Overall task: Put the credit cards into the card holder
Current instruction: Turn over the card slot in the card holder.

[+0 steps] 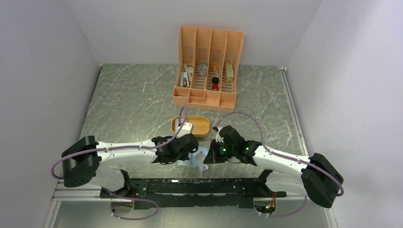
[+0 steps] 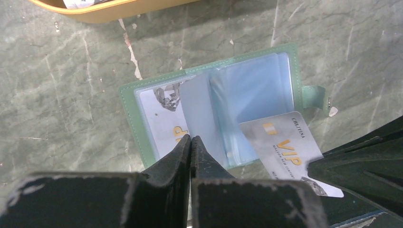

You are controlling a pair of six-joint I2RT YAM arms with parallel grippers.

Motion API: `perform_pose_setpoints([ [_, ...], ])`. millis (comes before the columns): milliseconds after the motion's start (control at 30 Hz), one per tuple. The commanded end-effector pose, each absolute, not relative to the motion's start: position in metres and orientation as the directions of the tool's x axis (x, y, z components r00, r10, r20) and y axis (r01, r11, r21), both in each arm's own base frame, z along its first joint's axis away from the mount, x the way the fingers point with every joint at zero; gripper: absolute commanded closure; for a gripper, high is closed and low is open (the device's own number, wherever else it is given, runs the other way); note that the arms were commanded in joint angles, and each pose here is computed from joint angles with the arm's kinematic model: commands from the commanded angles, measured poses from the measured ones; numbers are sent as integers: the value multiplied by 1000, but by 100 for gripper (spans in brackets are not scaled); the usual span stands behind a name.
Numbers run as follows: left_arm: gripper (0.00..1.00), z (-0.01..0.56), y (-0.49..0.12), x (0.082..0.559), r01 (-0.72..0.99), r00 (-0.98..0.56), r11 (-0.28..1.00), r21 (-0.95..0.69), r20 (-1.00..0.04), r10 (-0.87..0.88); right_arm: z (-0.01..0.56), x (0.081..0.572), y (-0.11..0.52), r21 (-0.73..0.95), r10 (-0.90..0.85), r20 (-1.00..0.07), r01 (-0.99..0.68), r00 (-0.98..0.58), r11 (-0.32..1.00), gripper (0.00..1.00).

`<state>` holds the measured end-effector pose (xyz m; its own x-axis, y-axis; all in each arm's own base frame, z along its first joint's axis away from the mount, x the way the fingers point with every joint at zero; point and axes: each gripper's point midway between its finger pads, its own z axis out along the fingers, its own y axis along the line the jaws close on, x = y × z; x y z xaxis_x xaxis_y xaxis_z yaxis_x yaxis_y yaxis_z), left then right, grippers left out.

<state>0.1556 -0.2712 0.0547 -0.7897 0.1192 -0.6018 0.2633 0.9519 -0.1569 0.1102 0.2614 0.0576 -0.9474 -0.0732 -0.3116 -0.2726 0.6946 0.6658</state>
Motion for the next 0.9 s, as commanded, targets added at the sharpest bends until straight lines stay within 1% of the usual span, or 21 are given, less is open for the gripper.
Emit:
perform_pose_setpoints([
  [0, 93, 49, -255, 157, 227, -784, 968, -106, -610, 117, 58, 111, 261, 667, -55, -318, -265, -947, 696, 100],
  [233, 84, 42, -241, 155, 199, -788, 977, -71, -604, 116, 67, 117, 273, 717, -2, -322, -245, -947, 653, 100],
  [433, 79, 36, -234, 155, 190, -790, 981, -43, -600, 127, 71, 118, 279, 724, -11, -322, -253, -947, 641, 100],
  [567, 78, 33, -231, 154, 187, -790, 982, -35, -599, 129, 75, 123, 285, 735, -3, -330, -259, -944, 627, 100],
  [867, 79, 20, -224, 151, 183, -802, 983, -12, -580, 143, 65, 125, 292, 747, 20, -283, -208, -959, 631, 100],
])
